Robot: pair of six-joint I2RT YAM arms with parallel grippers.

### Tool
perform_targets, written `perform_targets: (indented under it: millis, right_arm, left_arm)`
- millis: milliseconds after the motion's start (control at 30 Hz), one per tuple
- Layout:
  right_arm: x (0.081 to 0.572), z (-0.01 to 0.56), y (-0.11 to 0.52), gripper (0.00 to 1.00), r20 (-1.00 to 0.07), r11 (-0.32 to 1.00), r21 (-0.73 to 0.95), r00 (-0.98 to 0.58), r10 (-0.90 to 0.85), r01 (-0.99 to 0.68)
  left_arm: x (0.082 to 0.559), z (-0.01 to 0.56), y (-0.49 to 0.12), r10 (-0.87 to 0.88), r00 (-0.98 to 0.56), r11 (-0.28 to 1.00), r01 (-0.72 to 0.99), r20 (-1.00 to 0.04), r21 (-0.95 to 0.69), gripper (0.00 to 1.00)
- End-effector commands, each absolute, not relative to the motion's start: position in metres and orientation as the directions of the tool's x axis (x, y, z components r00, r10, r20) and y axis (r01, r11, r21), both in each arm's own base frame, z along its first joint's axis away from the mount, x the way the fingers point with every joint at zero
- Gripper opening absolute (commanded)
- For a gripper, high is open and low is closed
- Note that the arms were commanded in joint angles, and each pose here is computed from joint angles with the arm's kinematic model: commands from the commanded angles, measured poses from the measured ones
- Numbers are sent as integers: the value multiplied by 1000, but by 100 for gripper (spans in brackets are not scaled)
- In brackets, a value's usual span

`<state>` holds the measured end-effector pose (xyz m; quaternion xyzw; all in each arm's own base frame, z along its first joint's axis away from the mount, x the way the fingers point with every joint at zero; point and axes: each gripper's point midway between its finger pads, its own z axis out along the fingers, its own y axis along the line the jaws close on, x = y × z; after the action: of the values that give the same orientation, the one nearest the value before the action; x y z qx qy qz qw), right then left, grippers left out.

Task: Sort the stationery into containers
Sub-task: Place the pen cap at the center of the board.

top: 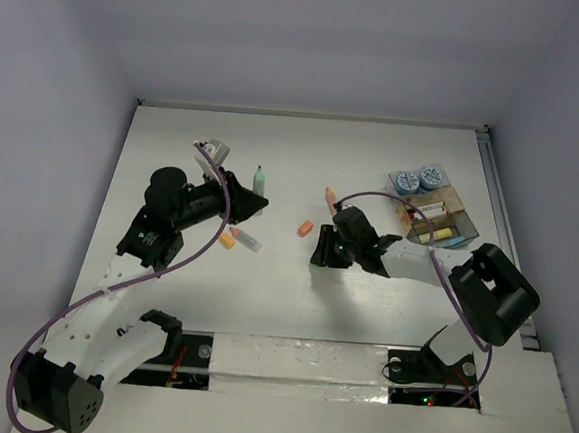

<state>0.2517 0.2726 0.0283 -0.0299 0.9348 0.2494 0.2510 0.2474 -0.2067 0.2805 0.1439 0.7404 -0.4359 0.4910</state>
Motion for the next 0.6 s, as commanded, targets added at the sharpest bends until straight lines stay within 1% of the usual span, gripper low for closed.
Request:
perform_targets:
  millis: [0,133,300,333,567]
  right_arm:
    - [252,14,249,45,-490,939,311,-871,27,-146]
    - [251,19,246,50,-501,948,275,-865,-2,-162]
    - [259,39,254,57,-537,948,254,-843,-27,-192]
    - [258,36,254,61,-531,953,233,-846,-42,-194]
    - [260,27,268,63,-509,966,133,-852,-125,-221]
  left_arm:
    - [244,314,-209,-237,-391,546,703,-889,-455,0]
    - [243,314,-209,-238,-391,545,704,-889,-456,0]
    - [244,315,-209,-239,-391,546,703,-889,-456,0]
    - [243,315,-209,-238,-388,547,704,-890,-454,0]
    - [242,317,-208,-239,-380,550,705,-894,-447,0]
